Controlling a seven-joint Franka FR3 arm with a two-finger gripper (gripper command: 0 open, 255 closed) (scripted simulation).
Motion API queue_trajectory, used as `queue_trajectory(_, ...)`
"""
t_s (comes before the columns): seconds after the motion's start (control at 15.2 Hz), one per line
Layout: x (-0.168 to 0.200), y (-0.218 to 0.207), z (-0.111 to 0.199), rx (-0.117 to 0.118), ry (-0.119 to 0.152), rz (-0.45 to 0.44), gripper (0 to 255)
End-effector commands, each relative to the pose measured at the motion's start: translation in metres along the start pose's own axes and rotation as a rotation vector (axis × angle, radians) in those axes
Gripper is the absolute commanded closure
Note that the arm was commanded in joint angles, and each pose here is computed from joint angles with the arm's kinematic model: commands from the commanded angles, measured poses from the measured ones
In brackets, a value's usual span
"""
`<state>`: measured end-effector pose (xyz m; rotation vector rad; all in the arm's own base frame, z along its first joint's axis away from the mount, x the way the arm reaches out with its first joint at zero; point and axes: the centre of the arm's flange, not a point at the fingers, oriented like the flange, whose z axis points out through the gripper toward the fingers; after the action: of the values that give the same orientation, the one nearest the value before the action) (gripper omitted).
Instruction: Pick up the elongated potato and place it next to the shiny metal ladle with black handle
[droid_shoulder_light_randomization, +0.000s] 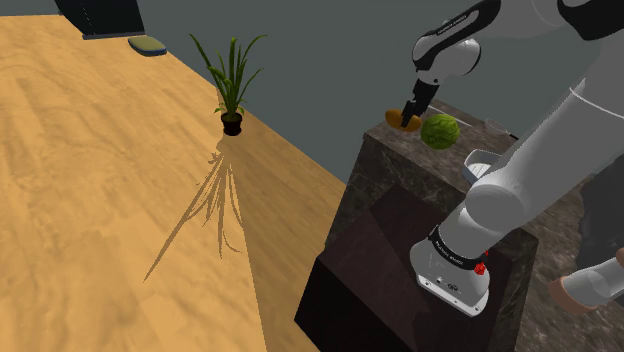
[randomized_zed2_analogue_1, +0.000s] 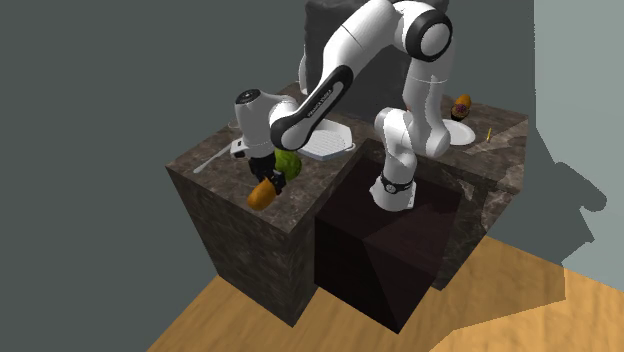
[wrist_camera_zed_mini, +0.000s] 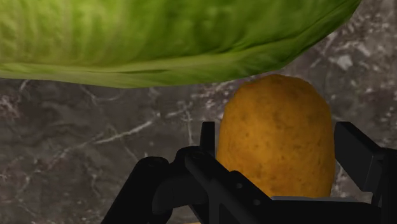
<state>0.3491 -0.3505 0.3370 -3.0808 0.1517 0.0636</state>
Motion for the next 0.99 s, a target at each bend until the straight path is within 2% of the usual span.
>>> queue_trajectory(0.0,-0.001,-0.001,-0.010,0.000,0.000,0.000,255)
queue_trajectory(0.92,-0.004,-0.005,-0.084,0.000,0.000,0.000,255)
